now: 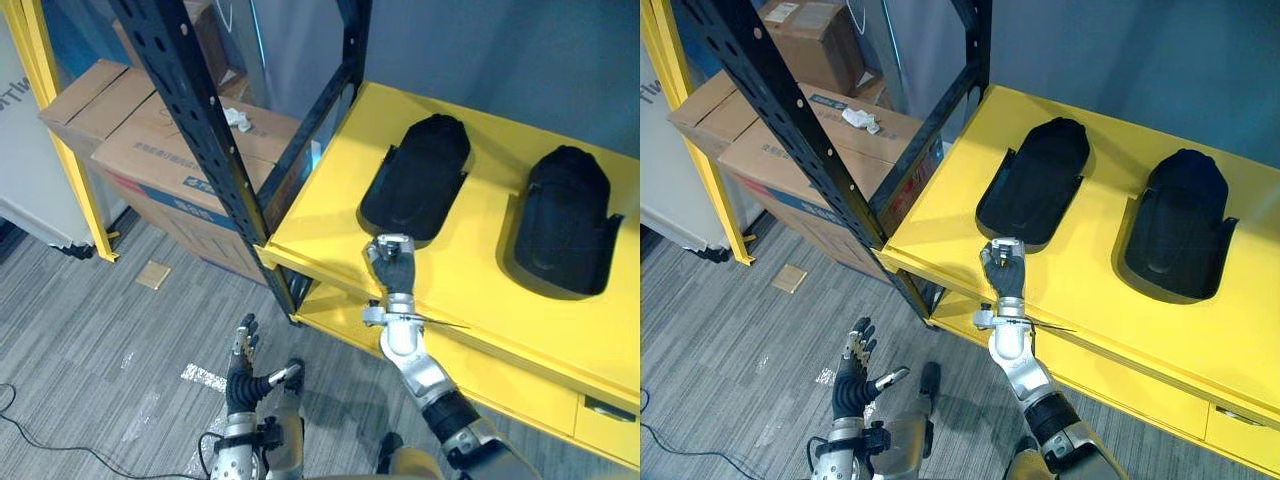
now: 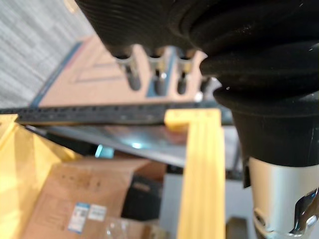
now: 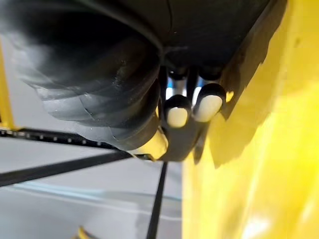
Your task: Walk over and take plastic housings, then place them on the shelf
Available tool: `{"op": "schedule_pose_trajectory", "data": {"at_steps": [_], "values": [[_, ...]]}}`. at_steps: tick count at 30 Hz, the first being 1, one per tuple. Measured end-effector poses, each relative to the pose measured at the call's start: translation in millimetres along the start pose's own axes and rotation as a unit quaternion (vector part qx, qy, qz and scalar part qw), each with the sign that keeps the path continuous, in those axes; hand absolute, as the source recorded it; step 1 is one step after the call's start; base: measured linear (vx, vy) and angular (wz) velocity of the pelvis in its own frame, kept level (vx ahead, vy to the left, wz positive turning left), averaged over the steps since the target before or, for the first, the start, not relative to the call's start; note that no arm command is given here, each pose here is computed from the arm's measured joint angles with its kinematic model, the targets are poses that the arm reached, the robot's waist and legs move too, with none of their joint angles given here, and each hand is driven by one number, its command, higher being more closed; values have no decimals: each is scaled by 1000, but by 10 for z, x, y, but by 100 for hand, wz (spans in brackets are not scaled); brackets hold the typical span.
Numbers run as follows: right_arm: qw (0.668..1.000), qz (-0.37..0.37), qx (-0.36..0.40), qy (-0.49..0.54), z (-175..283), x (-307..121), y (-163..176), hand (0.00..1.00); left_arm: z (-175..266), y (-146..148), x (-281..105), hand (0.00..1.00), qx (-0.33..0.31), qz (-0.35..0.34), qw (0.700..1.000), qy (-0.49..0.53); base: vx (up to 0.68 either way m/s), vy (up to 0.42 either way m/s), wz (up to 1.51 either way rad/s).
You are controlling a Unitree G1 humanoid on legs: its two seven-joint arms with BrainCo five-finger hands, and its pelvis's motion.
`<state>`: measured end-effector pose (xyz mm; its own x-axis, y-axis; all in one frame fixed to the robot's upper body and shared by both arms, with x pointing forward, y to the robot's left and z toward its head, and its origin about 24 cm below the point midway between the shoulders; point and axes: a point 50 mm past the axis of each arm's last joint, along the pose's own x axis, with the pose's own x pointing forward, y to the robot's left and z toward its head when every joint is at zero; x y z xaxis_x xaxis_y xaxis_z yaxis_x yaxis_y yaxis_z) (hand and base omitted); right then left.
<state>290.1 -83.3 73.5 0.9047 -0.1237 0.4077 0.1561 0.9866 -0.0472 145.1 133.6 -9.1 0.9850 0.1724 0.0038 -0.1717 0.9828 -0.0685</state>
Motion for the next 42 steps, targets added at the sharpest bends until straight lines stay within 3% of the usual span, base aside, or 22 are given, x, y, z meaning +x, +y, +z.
{"op": "schedule_pose_trajectory", "data": {"at_steps": [15, 20, 22, 24, 26, 28, 33, 34, 38, 42], "values": [[1000, -25, -4, -5, 4, 93, -74, 100, -49, 6, -4, 0, -6, 2, 1000, 10, -3, -6, -1], [991, -39, 59, -111, 584, -150, -153, 100, -204, 146, -39, 0, -10, 74, 996, 53, 58, -18, -38], [984, -64, 69, -152, 796, -195, -297, 100, -331, 277, -69, 0, 7, 126, 989, 82, 92, -37, -39], [973, -148, 43, -172, 902, -253, -696, 100, -537, 542, -162, 0, 38, 202, 969, 136, 56, -42, -23], [962, -219, 3, -165, 886, -329, -999, 100, -646, 723, -252, 0, 29, 264, 949, 169, 11, -23, -32], [929, -337, -88, -125, 793, -565, -1519, 100, -777, 967, -445, 0, 31, 350, 913, 207, -57, -6, -32], [837, -501, -216, 27, 454, -1334, -2345, 100, -874, 1356, -878, 0, 32, 477, 842, 248, -34, 19, -28], [812, -529, -227, 92, 243, -1594, -2494, 0, -910, 1424, -967, 0, 26, 489, 831, 263, -13, -2, -28], [720, -586, -230, 292, -292, -2473, -2604, 0, -1039, 1433, -1004, 0, 13, 450, 834, 319, -1, -7, -24], [651, -558, -179, 483, -697, -3139, -2448, 0, -1207, 1359, -942, 0, -8, 387, 838, 384, -3, 0, -6]]}}
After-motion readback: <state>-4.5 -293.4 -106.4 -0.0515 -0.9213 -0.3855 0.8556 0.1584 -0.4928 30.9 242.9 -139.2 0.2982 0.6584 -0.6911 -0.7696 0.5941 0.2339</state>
